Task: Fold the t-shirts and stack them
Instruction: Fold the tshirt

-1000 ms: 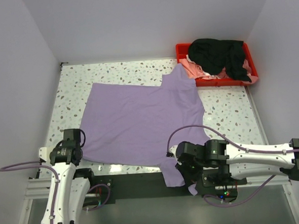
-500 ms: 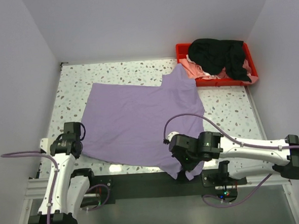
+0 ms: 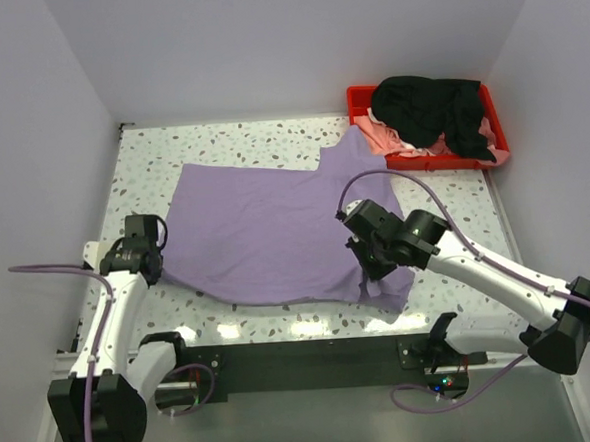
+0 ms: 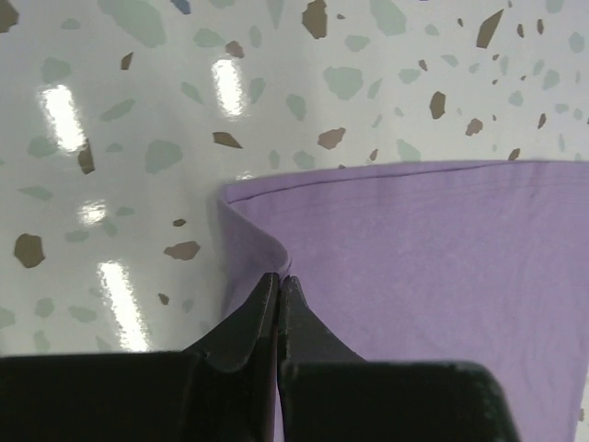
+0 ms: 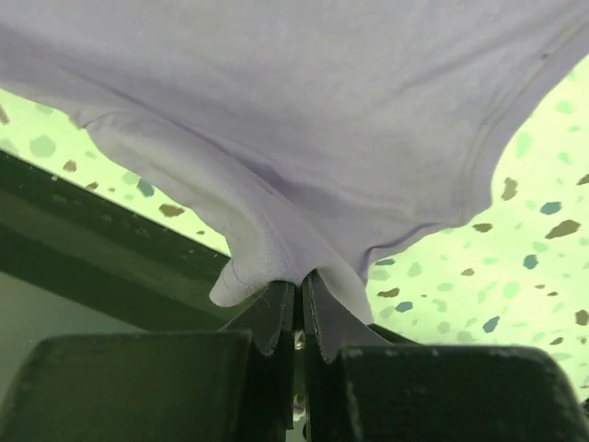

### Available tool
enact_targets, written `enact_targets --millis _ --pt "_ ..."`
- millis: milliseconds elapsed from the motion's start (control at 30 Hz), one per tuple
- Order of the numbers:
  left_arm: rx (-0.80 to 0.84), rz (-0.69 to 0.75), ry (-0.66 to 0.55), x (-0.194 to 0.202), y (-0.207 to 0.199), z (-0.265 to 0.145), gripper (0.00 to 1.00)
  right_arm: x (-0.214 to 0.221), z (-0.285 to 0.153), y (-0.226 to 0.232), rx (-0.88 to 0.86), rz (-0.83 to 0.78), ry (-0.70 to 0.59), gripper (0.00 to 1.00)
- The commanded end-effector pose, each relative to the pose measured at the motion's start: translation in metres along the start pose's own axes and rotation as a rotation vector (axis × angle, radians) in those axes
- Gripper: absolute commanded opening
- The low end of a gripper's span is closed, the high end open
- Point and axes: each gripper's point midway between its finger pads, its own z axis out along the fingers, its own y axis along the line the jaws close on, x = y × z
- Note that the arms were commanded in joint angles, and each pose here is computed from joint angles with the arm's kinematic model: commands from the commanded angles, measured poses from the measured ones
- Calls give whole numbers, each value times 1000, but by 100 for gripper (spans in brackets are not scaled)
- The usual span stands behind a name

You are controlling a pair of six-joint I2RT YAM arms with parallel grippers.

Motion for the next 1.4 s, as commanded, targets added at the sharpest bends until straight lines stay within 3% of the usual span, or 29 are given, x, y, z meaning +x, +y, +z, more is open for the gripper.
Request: enact_targets --millis 0,533,767,1000,1100,1200,1233,1300,1367 --pt "90 -31 -31 -13 -40 -3 0 -31 -12 -17 52 -19 -87 0" --pt "48 40 -32 -3 -69 26 0 -85 15 -64 179 75 -95 0" --pt "46 71 -21 6 -77 41 0 -105 36 -76 196 7 -75 0" --pt "8 90 -59 5 -77 55 0 -134 64 -97 224 -200 -9 0" --pt "-4 99 -77 3 -78 58 12 -155 81 -111 257 -265 25 4" --pt "-20 114 -99 -3 -81 58 48 -176 95 -130 374 -256 54 44" --pt "-28 114 -107 -7 -82 56 74 -179 103 -135 411 -243 72 54" --pt "-28 136 -139 -20 -91 48 97 -192 93 -147 493 -180 47 68" --pt "-8 139 -153 -30 -102 38 100 -198 84 -146 501 -133 2 90"
